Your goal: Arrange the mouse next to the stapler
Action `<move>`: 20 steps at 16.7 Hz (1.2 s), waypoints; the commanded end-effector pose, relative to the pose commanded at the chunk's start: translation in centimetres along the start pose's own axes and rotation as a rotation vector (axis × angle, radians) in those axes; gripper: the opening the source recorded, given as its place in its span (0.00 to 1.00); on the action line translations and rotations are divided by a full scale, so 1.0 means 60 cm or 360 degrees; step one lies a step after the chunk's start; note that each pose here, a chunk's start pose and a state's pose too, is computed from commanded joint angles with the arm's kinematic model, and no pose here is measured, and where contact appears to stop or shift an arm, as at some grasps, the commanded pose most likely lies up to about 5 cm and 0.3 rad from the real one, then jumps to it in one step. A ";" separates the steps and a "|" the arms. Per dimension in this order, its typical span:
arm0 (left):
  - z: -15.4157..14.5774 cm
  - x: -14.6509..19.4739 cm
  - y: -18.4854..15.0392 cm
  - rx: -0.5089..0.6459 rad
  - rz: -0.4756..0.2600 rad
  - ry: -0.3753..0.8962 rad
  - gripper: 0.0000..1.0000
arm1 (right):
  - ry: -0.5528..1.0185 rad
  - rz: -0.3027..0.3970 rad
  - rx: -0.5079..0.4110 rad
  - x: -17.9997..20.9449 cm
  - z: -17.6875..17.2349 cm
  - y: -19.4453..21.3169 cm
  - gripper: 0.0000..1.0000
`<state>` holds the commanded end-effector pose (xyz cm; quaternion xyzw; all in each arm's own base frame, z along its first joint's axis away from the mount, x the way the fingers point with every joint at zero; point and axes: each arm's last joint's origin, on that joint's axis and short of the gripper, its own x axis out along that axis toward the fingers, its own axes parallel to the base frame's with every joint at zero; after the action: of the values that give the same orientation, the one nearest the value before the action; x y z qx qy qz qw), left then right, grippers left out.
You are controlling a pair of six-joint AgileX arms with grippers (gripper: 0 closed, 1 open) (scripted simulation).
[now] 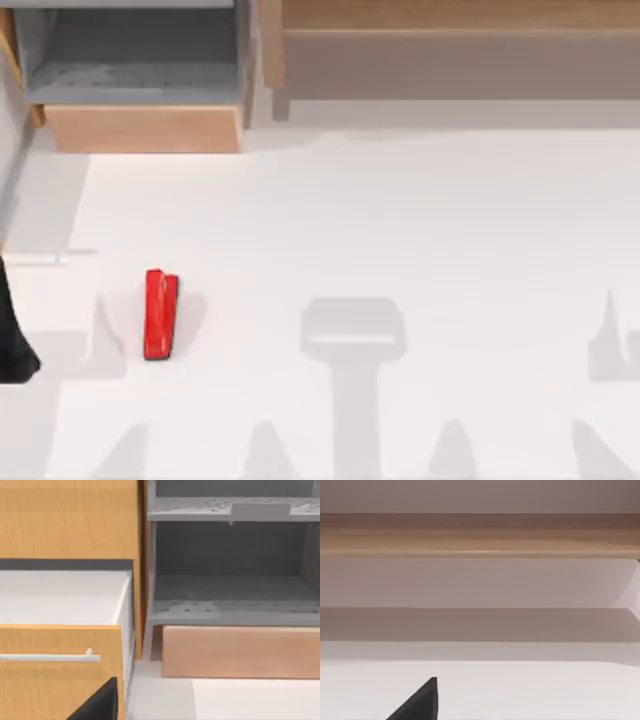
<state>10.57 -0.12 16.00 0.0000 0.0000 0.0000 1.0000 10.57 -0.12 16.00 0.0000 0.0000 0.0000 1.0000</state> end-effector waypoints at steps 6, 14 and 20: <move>0.028 0.002 0.003 0.0009 0.0022 0.0089 1.00 | 0.0000 0.0000 0.0000 0.000 0.000 0.000 1.00; 0.189 0.078 0.028 0.0016 0.0152 0.0616 1.00 | 0.0000 0.0000 0.0000 0.000 0.000 0.000 1.00; 0.286 0.255 0.087 -0.0037 0.0264 0.1156 1.00 | 0.0000 0.0000 0.0000 0.000 0.000 0.000 1.00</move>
<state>25.88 5.10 33.18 -0.0113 0.3547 0.0810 0.9314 10.57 -0.12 16.00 0.0000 0.0000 0.0000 1.0000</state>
